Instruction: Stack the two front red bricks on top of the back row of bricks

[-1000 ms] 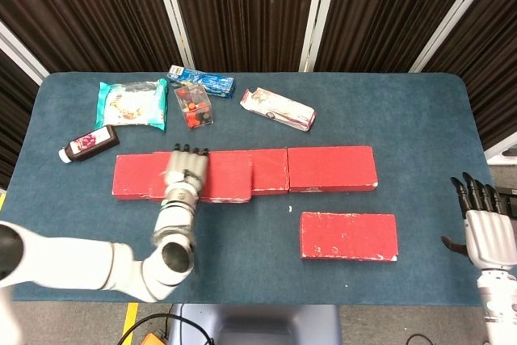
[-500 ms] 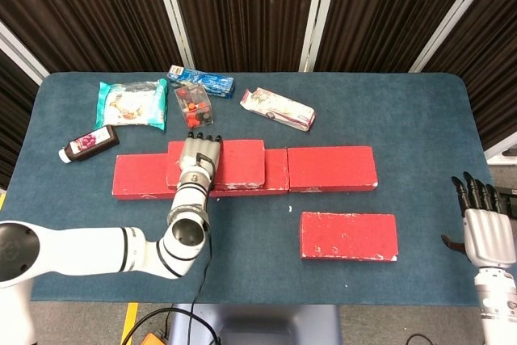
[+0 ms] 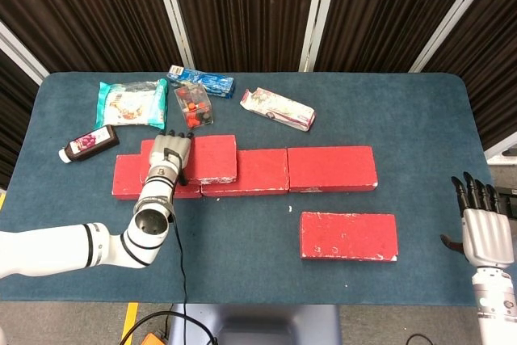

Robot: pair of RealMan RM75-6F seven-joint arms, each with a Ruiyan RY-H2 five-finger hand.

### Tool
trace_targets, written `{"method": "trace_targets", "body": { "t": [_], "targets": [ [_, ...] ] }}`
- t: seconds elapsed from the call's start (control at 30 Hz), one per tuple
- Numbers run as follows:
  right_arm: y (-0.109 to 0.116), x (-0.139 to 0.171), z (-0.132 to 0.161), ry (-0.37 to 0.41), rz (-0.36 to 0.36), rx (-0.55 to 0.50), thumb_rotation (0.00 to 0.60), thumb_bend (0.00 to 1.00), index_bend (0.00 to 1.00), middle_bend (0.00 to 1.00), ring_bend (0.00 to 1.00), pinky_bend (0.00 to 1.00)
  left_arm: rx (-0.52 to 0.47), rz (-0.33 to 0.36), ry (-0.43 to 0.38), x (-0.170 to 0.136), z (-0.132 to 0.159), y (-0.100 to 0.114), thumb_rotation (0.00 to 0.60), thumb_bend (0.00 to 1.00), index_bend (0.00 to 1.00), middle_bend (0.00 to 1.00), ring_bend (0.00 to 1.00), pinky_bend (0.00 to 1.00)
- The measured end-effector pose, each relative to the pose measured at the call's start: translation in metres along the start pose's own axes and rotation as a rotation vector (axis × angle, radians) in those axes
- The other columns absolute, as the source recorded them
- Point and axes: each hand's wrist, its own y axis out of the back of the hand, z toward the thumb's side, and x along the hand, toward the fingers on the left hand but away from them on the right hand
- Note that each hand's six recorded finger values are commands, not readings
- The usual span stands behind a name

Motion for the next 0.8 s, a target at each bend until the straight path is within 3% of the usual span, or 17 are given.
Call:
{"method": "trace_targets", "body": {
  "t": [0.33, 0.8],
  "targets": [
    [0.0, -0.001, -0.002, -0.009, -0.002, -0.004, 0.6, 0.0, 0.1, 0.0, 0.0, 0.0, -0.016, -0.043, -0.031, 0.001, 0.004, -0.016, 0.6, 0.24, 0.03, 0.15, 0.0, 0.04],
    [-0.003, 0.0, 0.001, -0.004, 0.009, 0.001, 0.6, 0.0, 0.1, 0.0, 0.0, 0.0, 0.01, -0.029, -0.026, 0.003, 0.009, -0.022, 0.6, 0.24, 0.03, 0.14, 0.0, 0.04]
  ]
}}
